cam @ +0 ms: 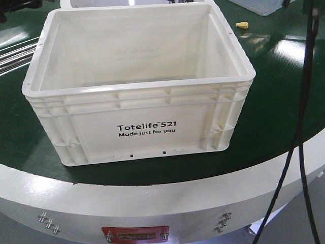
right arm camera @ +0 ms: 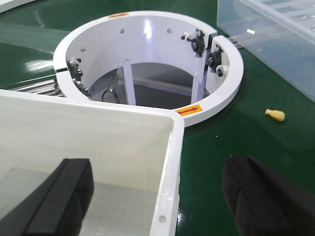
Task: Place moving items into box and shelve
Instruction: 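Open both grippers to drop the balls into the tote, then lower both grippers onto the tote's side rims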
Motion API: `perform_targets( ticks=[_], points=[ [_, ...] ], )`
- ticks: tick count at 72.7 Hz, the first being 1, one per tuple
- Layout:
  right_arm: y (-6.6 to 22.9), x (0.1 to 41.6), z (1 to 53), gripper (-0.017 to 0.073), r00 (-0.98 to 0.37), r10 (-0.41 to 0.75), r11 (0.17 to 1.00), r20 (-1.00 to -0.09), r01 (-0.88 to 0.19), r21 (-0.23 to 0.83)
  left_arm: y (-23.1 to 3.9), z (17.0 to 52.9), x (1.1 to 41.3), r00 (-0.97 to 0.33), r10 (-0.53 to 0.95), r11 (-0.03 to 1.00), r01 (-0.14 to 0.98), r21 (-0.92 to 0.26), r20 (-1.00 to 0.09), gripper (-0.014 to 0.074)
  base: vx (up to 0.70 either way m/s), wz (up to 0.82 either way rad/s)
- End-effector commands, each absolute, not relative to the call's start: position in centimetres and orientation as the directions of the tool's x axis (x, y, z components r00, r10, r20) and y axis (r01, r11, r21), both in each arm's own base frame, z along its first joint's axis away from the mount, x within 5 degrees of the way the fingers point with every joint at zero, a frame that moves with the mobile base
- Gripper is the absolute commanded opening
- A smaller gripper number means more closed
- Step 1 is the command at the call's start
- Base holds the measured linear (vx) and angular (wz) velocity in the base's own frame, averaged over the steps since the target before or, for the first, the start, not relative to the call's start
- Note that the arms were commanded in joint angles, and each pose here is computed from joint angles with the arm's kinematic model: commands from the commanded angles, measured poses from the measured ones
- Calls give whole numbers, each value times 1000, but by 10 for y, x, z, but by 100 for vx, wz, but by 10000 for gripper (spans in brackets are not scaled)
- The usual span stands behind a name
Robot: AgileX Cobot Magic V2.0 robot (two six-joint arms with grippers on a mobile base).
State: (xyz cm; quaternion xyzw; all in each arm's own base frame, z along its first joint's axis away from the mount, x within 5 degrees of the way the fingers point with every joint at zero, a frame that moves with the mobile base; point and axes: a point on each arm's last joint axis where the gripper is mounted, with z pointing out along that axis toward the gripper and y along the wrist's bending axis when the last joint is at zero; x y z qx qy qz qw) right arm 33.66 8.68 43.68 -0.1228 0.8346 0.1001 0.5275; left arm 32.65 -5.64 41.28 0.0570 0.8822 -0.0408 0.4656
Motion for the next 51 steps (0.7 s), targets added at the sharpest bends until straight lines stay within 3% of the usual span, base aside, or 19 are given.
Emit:
perform_targets(
  ticks=[1, 21, 51],
  points=[
    [86, 337, 463, 590, -370, -62, 949, -927, -308, 59, -58, 434, 331, -537, 13, 991, 119, -60, -844, 587, 0, 0],
    [96, 371, 429, 573, -548, -85, 949, -832, -299, 100, -62, 401, 355, -701, -70, 992, 28, -125, -709, 587, 0, 0],
    [101, 384, 394, 551, -680, -117, 945, -723, -299, 129, -56, 383, 353, -802, -52, 998, -24, -54, -596, 587, 0, 0]
  ],
)
